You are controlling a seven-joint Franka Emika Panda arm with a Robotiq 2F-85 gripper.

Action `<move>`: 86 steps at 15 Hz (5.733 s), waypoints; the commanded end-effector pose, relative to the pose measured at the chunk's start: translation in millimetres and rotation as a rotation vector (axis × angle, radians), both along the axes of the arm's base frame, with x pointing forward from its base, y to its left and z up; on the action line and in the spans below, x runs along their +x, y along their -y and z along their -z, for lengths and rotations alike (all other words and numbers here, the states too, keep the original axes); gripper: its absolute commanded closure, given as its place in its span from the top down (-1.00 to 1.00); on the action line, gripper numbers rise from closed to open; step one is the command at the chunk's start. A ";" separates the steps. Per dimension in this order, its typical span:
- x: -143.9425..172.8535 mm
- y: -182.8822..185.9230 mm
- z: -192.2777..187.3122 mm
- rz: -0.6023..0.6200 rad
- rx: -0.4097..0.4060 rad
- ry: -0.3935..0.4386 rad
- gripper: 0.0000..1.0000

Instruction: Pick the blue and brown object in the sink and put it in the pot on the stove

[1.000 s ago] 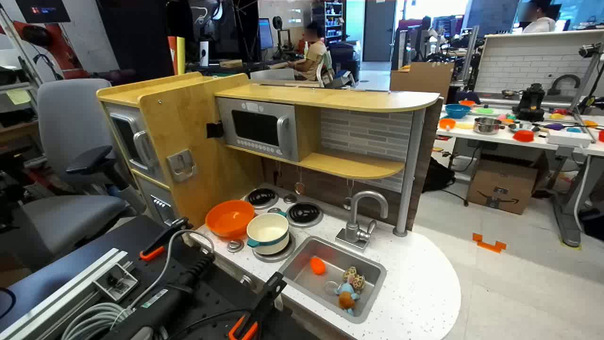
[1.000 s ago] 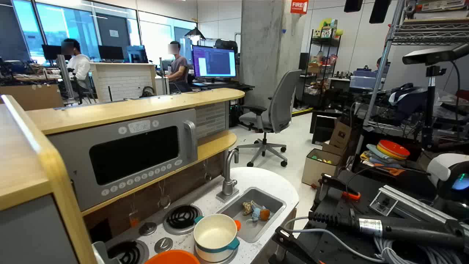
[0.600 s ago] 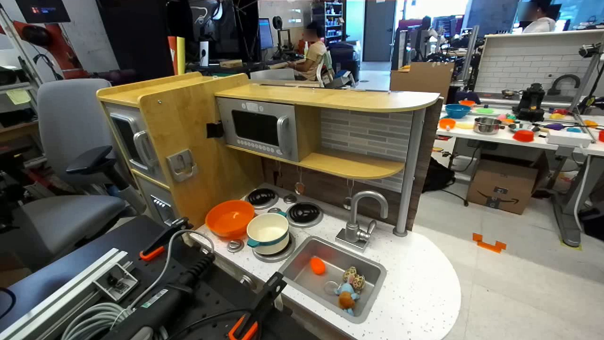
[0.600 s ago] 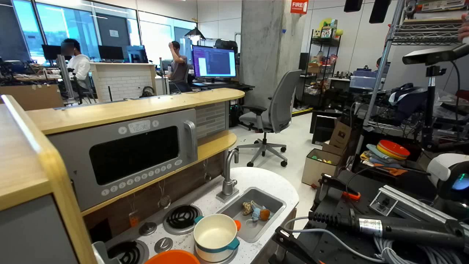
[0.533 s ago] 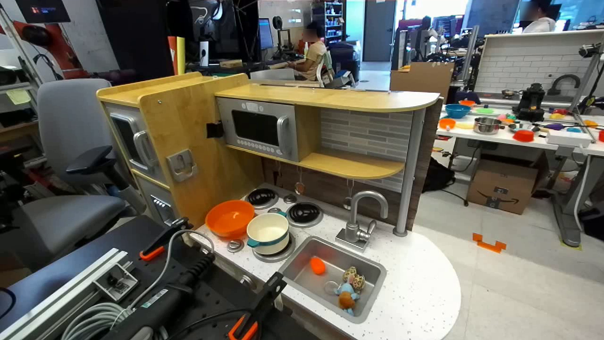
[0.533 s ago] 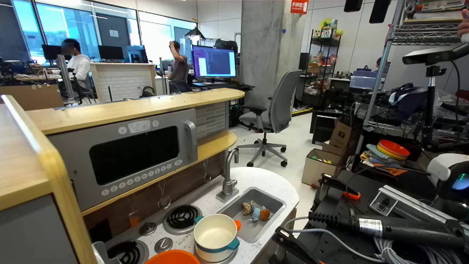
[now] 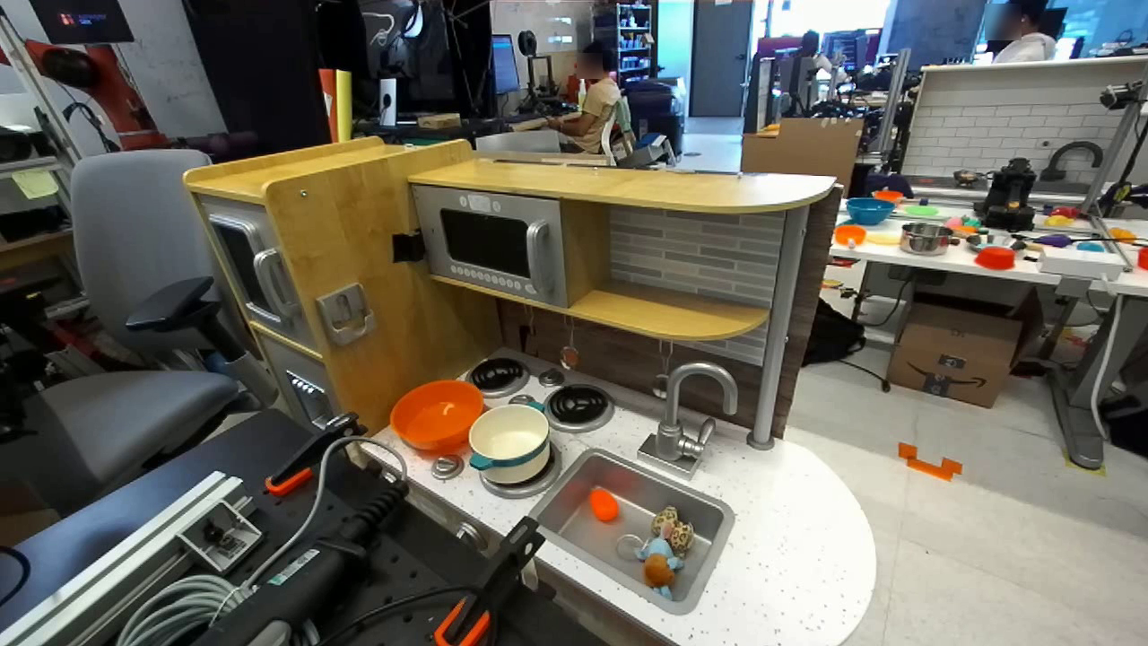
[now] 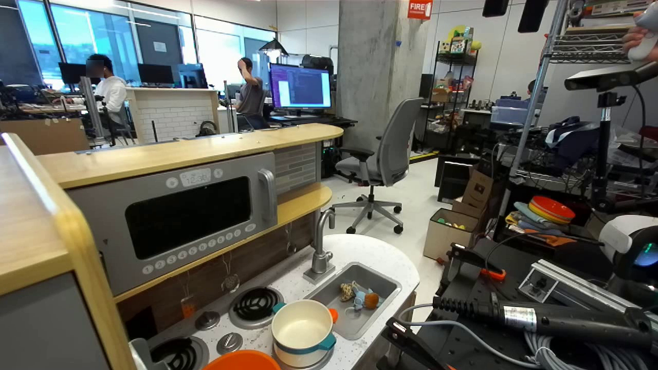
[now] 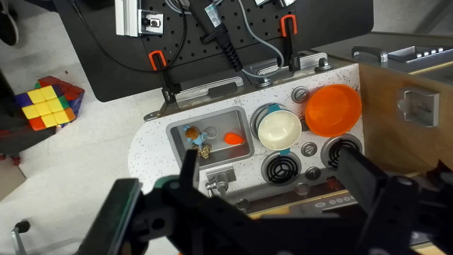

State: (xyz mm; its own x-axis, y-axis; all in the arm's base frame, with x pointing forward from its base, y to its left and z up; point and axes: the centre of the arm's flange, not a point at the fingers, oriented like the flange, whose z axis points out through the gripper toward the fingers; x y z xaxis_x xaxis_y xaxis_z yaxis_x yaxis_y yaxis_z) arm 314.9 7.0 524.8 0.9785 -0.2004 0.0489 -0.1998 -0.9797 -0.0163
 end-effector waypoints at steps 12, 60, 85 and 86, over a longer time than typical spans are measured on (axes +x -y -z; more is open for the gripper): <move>39.2 25.7 96.4 0.019 0.007 0.040 1.00; 271.4 49.8 614.0 -0.227 -0.332 0.056 1.00; 271.7 4.3 658.7 -0.353 -0.263 -0.042 1.00; 271.3 3.9 657.7 -0.354 -0.258 -0.045 1.00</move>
